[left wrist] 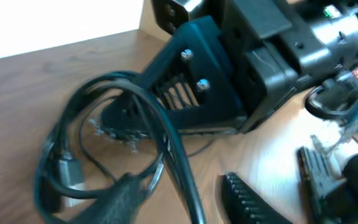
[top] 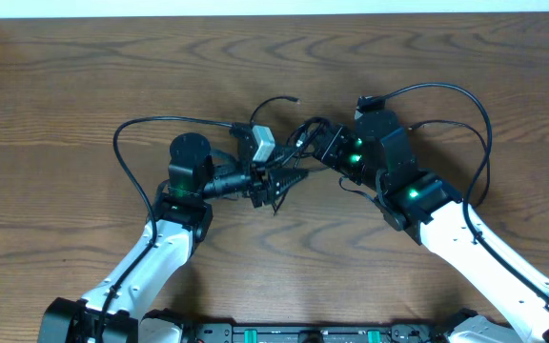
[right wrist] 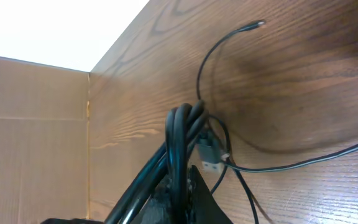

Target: Untangle cables

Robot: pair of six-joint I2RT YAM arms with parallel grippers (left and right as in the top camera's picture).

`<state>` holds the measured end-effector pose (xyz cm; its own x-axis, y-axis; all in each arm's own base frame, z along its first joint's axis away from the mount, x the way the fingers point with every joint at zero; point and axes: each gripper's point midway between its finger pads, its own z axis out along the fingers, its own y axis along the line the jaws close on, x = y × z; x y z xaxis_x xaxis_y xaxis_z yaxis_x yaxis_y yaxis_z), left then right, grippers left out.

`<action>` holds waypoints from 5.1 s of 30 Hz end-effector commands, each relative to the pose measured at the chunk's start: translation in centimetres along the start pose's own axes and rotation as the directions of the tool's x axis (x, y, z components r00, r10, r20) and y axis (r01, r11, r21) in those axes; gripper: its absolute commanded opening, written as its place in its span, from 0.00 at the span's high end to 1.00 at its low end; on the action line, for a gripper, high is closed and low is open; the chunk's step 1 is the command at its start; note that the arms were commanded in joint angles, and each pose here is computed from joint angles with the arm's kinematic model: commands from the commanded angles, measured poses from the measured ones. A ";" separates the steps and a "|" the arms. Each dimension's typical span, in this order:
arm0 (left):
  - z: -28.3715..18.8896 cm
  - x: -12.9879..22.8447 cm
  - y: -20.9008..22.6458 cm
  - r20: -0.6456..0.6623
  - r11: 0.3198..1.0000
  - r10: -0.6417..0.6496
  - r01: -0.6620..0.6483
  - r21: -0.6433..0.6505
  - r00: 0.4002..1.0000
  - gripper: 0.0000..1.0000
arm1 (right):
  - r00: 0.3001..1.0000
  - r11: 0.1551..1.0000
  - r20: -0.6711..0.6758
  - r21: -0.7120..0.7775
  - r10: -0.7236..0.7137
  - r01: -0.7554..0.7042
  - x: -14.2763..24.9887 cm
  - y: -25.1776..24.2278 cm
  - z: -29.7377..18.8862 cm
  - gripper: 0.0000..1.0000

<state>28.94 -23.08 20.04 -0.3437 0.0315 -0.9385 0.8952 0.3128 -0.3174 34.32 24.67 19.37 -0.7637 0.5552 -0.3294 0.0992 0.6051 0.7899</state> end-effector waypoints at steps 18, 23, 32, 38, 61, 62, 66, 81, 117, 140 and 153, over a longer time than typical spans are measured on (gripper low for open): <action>-0.2 -0.9 2.9 0.026 0.985 0.024 -0.019 -0.171 0.999 0.93 | 0.998 0.985 0.004 0.163 -0.064 0.062 0.1 -3.6 -0.3 0.99; -0.3 -0.9 3.4 0.029 0.980 0.025 -0.019 -0.198 0.999 0.93 | 0.998 0.960 0.016 0.273 -0.065 0.058 0.1 -6.1 -0.8 0.99; -0.3 -0.9 3.3 0.029 0.980 0.024 -0.018 -0.197 0.999 0.93 | 0.996 0.931 0.028 0.357 -0.088 0.072 -0.1 -7.9 -1.4 0.99; -0.3 -0.9 3.3 0.029 0.980 0.024 -0.018 -0.197 0.999 0.93 | 0.996 0.931 0.028 0.357 -0.088 0.072 -0.1 -7.9 -1.4 0.99; -0.3 -0.9 3.3 0.029 0.980 0.024 -0.018 -0.197 0.999 0.89 | 0.996 0.931 0.028 0.357 -0.088 0.072 -0.1 -7.9 -1.4 0.99; -0.3 -0.9 3.3 0.029 0.980 0.024 -0.018 -0.197 0.999 0.92 | 0.996 0.931 0.028 0.357 -0.088 0.072 -0.1 -7.9 -1.4 0.99; -0.3 -0.9 3.3 0.029 0.980 0.024 -0.018 -0.197 0.999 0.92 | 0.996 0.931 0.028 0.357 -0.088 0.072 -0.1 -7.9 -1.4 0.99; 0.1 -0.3 0.7 0.003 0.999 -0.013 0.013 -0.045 1.000 0.43 | 0.944 0.889 0.092 0.374 -0.318 0.263 -2.9 -6.9 -1.4 0.99; 1.3 0.3 -0.7 -0.020 1.000 -0.012 0.011 -0.014 1.000 0.67 | 0.875 0.869 0.052 0.160 -0.481 0.468 -0.5 -1.5 0.1 0.99; 1.2 0.2 0.7 -0.011 0.996 -0.008 0.007 -0.093 1.000 0.93 | 0.876 0.863 0.015 0.183 -0.481 0.471 0.1 -2.4 0.0 0.99; -0.6 -0.3 7.0 0.028 0.888 -0.004 0.016 -0.460 1.000 0.93 | 0.870 0.814 -0.122 0.311 -0.479 0.491 1.5 -6.6 -0.9 0.99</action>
<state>32.97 -22.08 18.20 -0.3590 0.0208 -0.9331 0.7537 0.5962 -0.2767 32.08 21.05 14.40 -0.7875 0.1598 -0.5953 -0.0811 0.9305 0.3572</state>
